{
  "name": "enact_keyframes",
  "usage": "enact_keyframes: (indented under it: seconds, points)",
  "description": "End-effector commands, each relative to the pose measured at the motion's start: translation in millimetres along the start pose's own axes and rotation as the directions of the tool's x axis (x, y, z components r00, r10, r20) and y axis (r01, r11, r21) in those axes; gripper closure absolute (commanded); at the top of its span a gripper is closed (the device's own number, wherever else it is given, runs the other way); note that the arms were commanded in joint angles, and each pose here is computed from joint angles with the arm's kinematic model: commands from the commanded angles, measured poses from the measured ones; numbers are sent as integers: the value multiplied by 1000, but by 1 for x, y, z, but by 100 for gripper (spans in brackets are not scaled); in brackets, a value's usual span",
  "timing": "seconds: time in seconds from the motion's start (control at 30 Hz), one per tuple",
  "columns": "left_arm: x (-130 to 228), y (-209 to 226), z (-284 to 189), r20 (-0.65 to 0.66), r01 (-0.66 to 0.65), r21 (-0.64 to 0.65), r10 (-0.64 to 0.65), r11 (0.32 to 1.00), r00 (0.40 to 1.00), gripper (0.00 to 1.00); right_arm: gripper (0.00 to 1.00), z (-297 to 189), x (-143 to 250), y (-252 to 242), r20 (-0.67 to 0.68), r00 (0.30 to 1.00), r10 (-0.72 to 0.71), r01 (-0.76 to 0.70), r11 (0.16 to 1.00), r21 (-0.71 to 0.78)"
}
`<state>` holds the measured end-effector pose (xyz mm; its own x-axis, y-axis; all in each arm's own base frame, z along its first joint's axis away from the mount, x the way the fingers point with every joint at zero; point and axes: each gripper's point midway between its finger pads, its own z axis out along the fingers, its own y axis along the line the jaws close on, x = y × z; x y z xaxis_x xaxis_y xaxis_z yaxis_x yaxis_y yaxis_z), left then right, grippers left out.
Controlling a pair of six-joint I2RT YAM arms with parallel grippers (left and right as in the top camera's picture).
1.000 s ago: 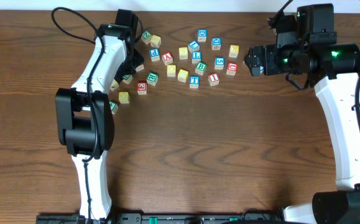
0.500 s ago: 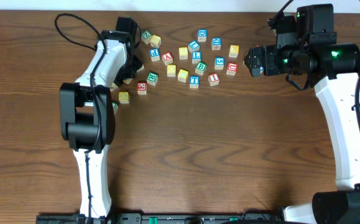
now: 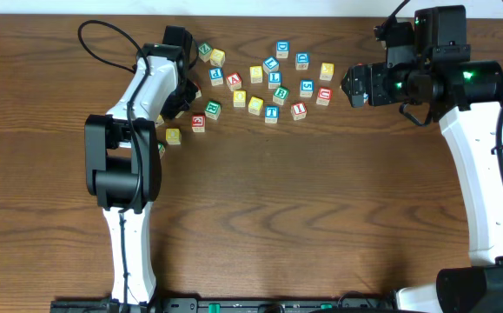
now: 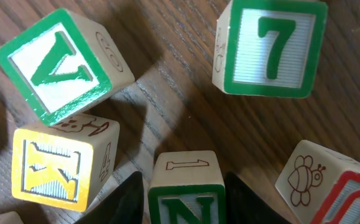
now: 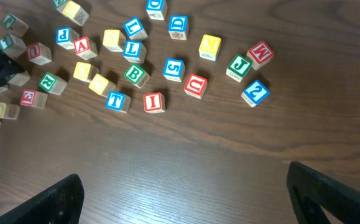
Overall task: Spell out NEURIPS
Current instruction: 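Lower left gripper onto the green-lettered N block and grasp it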
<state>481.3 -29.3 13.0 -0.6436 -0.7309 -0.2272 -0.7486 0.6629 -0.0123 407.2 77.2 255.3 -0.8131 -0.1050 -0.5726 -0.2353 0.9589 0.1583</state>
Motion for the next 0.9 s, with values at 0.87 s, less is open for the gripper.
enact_keyframes:
  seconds: [0.87]
  points:
    - [28, -12, -154, 135, -586, 162, 570, 794, 810, 69, 1, -6, -5, 2, 18, 1000, -10, 10, 1000, -9]
